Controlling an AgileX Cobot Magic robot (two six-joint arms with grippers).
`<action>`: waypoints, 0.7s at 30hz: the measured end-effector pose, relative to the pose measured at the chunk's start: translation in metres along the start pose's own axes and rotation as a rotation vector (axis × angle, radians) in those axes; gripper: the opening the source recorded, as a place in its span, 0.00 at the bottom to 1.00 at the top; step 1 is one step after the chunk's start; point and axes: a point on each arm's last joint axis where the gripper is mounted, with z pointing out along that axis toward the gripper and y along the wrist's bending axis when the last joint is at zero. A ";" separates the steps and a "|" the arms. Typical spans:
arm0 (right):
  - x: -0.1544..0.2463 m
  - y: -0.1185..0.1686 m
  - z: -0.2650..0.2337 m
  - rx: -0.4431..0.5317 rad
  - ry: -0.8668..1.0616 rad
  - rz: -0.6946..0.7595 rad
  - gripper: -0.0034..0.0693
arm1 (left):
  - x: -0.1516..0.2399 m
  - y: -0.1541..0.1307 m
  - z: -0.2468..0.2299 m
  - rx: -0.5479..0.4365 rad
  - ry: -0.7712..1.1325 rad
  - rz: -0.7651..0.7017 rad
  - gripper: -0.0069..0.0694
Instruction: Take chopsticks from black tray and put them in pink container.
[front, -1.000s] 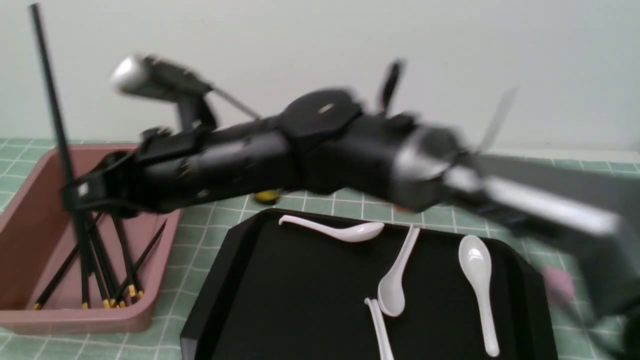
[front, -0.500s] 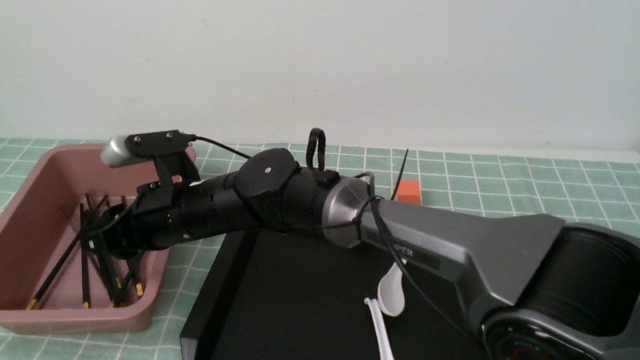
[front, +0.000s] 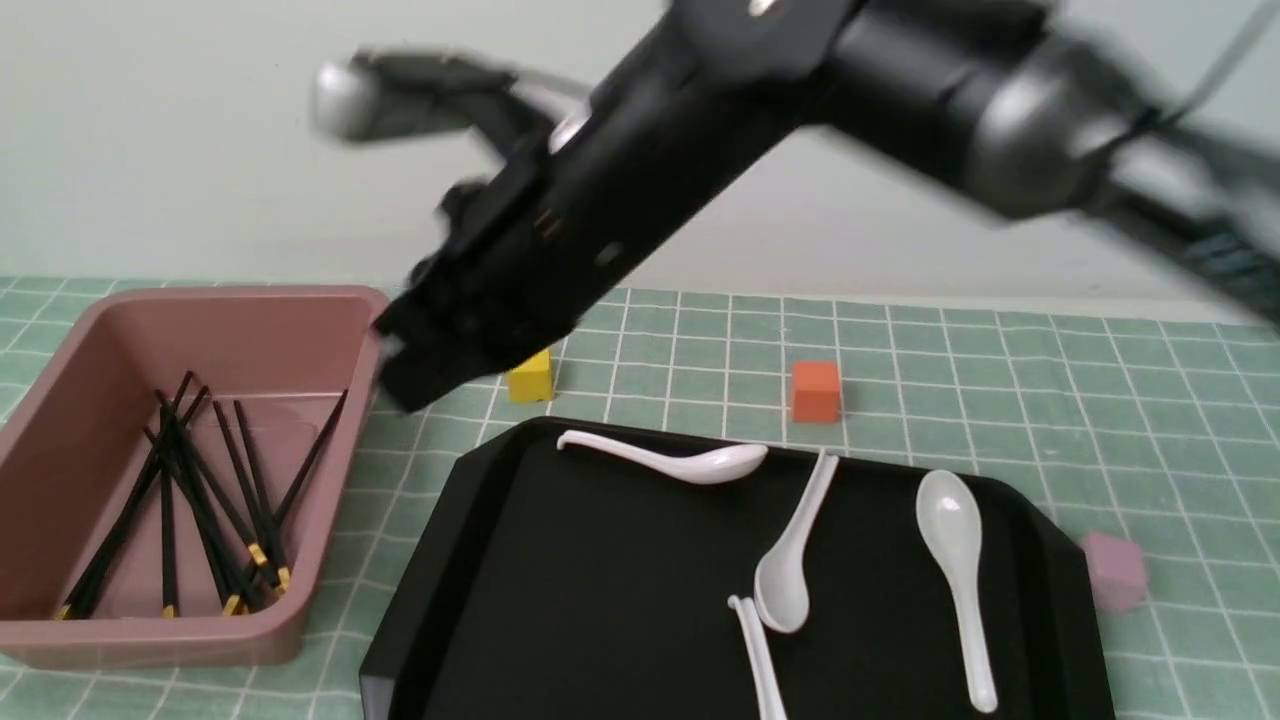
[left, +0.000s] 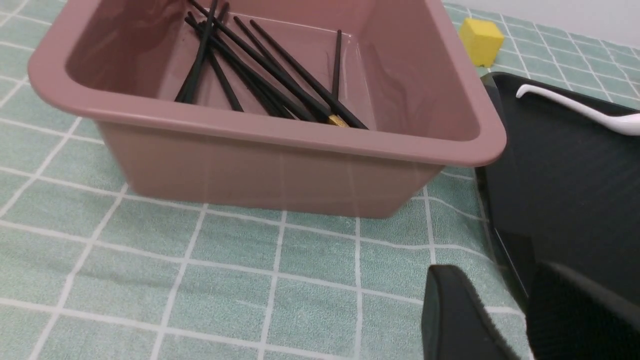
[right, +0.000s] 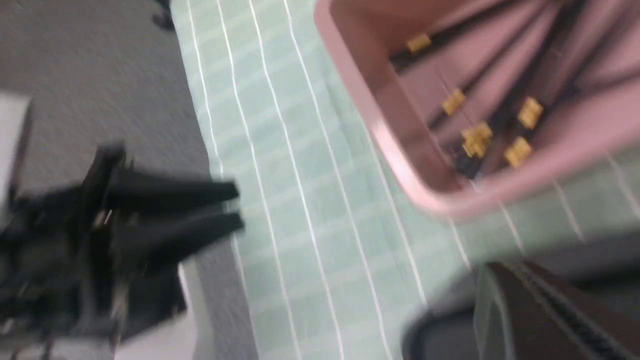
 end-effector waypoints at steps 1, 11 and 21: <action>0.001 0.008 -0.020 0.035 0.008 -0.010 0.03 | 0.000 0.000 0.000 0.000 0.000 0.000 0.40; 0.046 0.065 -0.167 0.433 -0.125 -0.028 0.05 | 0.000 0.000 0.000 0.000 0.000 0.000 0.40; 0.193 0.096 -0.213 0.554 -0.332 -0.049 0.05 | 0.000 0.000 0.000 0.000 0.000 0.000 0.40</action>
